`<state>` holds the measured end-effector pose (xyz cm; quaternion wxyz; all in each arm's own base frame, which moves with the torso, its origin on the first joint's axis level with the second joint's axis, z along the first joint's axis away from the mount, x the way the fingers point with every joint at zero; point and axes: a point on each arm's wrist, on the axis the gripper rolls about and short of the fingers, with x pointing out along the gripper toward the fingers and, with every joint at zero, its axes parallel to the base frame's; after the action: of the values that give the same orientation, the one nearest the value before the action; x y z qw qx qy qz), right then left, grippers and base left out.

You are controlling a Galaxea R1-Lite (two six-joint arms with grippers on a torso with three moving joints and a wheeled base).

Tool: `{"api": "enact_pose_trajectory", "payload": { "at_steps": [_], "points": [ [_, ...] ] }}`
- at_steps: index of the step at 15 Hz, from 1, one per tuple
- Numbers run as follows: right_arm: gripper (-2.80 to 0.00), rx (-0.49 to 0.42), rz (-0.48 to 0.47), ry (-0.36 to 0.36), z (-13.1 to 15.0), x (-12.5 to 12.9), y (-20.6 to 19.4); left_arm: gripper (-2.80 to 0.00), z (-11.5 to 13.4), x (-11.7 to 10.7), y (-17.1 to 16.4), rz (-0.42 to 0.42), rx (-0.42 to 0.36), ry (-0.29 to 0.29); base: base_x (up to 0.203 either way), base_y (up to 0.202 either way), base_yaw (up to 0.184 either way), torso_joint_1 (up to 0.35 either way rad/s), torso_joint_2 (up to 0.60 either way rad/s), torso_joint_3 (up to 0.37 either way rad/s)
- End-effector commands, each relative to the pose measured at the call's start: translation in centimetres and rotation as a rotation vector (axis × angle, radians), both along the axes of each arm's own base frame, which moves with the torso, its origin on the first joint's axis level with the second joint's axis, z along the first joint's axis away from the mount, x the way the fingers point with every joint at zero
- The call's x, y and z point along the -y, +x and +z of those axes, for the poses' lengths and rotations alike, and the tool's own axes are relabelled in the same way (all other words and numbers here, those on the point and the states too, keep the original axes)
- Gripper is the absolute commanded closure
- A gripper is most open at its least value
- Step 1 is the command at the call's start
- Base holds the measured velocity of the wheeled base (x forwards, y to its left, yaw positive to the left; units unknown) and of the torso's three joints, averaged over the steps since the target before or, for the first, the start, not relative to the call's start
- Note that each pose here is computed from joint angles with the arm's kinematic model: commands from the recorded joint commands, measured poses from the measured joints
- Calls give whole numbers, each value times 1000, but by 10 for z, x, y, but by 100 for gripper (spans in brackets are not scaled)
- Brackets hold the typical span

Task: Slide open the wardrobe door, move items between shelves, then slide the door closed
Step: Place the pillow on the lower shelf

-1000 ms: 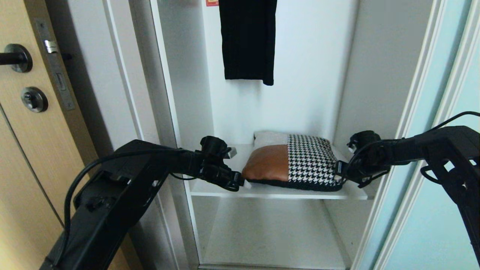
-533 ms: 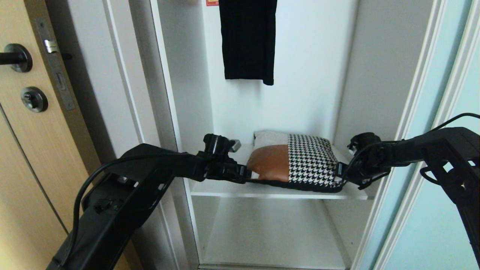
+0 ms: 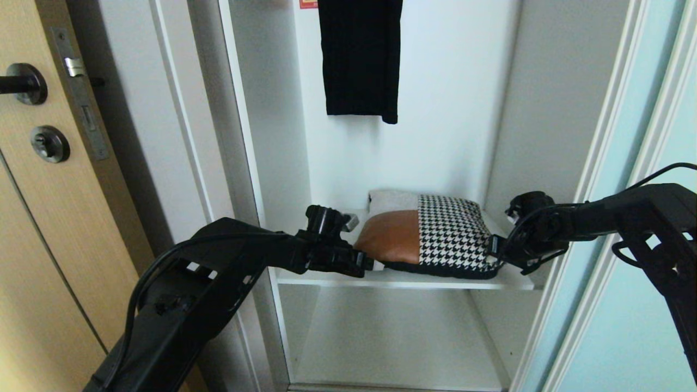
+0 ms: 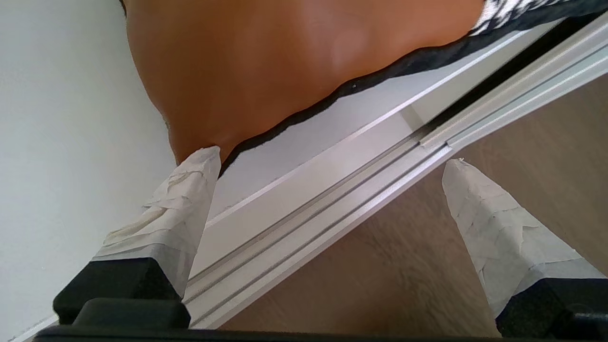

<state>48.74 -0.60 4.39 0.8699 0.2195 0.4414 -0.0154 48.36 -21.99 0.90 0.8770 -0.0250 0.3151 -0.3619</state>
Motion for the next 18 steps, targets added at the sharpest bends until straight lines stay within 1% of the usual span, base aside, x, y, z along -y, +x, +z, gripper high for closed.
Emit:
{"api": "enact_pose_trajectory", "payload": {
  "at_steps": [1, 2, 5, 8, 11, 15, 18],
  "points": [
    [0, -6, 0, 8, 0, 2, -1, -280, -5, -2, 3, 9, 20, -8, 0, 0, 0, 0, 0, 0],
    [0, -8, -1, 10, 0, 3, -1, -280, -6, -3, 6, 16, 37, -14, 0, 0, 0, 0, 0, 0],
    [0, -10, -7, 5, 6, 8, -5, -280, 2, -12, 9, 34, 50, -22, 0, 0, 0, 0, 0, 0],
    [0, -18, -24, 8, 18, 13, -9, -280, 7, -18, 11, 54, 44, -31, 0, 0, 0, 0, 0, 0],
    [0, -19, -35, 7, 25, 19, -14, -280, 10, -19, 10, 53, 41, -36, 0, 0, 0, 0, 0, 0],
    [0, -23, -34, 4, 27, 20, -16, -280, -6, -16, 11, 41, 26, -29, 0, 0, 0, 0, 0, 0],
    [0, -45, -37, 6, 22, 22, -19, -280, -16, -10, 10, 27, 37, -37, 0, 0, 0, 0, 0, 0]
  ]
}}
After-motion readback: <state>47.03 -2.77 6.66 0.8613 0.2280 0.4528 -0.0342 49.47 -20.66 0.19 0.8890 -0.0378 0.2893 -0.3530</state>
